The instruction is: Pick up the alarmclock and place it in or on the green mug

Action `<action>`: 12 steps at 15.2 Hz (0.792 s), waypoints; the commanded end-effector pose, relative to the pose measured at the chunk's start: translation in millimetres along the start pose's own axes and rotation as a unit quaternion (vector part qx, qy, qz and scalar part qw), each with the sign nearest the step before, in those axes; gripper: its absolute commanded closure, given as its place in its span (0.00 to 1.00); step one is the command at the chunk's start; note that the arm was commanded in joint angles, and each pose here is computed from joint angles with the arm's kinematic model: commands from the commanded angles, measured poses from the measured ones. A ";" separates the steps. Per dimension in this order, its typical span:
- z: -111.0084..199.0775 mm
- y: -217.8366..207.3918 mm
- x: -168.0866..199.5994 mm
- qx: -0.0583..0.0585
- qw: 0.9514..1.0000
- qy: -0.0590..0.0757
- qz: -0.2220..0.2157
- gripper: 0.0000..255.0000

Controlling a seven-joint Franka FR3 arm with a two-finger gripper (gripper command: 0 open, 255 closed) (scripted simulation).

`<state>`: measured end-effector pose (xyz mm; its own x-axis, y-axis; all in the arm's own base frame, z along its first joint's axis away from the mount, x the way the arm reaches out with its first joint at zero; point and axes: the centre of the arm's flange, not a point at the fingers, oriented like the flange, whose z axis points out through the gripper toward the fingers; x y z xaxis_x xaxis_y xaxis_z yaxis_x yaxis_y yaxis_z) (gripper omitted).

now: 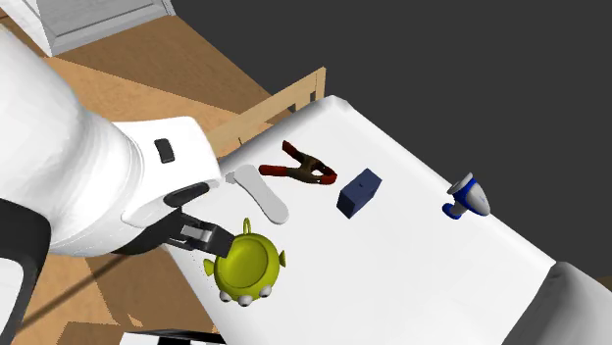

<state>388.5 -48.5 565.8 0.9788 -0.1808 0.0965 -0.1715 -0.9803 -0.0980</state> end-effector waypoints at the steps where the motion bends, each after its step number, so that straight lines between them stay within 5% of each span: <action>1: 14.9 14.3 20.5 -0.004 1.000 -0.003 0.013 0.00; 12: 79.9 90.8 126.2 -0.026 0.996 -0.019 0.083 0.00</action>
<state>499.3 -144.2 496.1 0.9439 -0.3263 0.0501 -0.3232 -0.9443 -0.0621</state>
